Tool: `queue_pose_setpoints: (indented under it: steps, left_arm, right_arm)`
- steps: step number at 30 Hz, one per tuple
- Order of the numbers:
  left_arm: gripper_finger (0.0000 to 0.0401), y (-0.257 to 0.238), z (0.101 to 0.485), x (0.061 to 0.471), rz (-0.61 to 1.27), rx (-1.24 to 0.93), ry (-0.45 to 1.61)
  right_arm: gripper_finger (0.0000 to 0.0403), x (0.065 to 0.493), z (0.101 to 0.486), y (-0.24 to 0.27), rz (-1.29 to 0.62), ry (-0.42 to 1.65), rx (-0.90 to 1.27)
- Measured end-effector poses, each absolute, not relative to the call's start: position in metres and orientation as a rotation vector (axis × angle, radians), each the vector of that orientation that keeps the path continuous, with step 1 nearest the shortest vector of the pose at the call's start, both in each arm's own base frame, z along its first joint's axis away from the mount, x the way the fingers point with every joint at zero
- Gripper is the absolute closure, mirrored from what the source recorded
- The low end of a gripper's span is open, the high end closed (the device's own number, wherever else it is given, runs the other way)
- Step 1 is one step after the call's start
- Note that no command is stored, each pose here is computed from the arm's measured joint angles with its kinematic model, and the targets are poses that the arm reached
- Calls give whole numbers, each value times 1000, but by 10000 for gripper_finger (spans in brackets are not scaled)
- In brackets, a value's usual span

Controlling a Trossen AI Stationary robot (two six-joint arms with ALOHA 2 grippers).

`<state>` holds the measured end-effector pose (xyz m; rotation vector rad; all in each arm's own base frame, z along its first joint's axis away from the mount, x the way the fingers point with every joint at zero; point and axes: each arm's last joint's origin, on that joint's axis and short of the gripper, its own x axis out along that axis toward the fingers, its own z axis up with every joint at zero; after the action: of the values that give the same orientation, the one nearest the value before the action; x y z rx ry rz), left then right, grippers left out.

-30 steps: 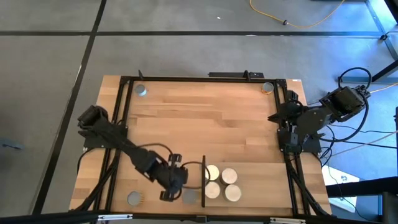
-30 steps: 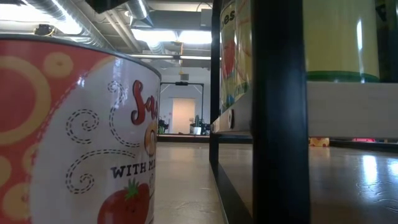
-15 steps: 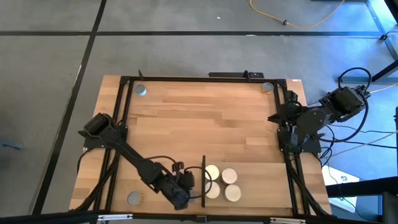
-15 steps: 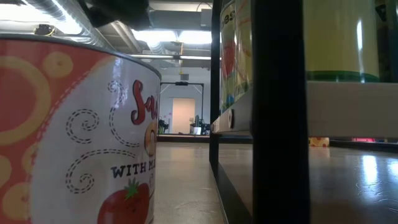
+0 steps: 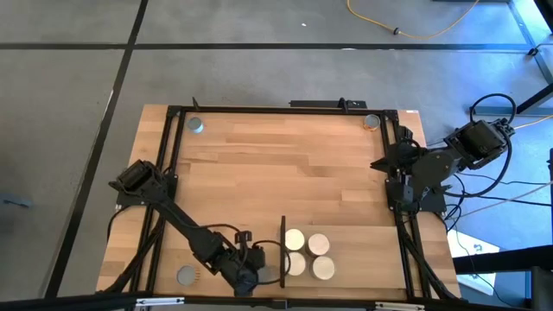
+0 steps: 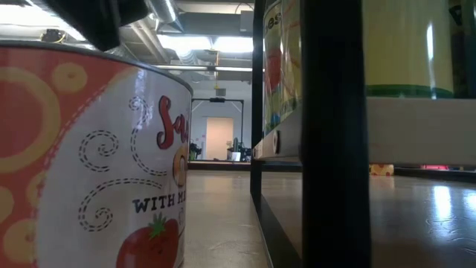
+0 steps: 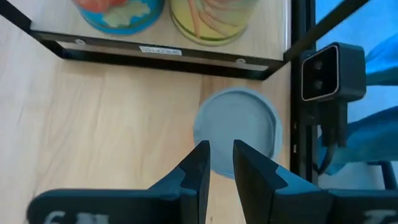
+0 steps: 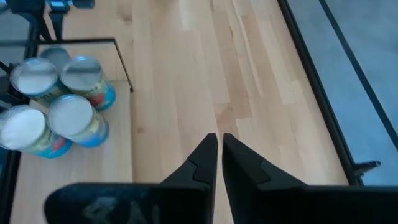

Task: Pick and place cans onto a shelf
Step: Put the canned diced tomatoes on the shelf

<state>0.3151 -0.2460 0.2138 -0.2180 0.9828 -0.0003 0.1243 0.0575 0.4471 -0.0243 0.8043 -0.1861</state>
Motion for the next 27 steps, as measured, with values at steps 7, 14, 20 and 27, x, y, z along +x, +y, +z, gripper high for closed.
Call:
queue_pose_setpoints:
  steps: [7, 14, 20, 27]
  left_arm:
    - [338, -245, 206, 319, 76, -267, 974]
    - [338, -244, 204, 320, 97, -286, 983]
    - [338, -243, 204, 320, 105, -298, 983]
    - [338, -243, 203, 320, 112, -302, 984]
  right_arm:
    - [375, 125, 448, 58, -183, 797, -23]
    - [375, 125, 448, 58, -184, 797, -23]
    - [375, 125, 448, 58, -184, 797, -23]
    - [375, 125, 448, 58, -183, 795, -23]
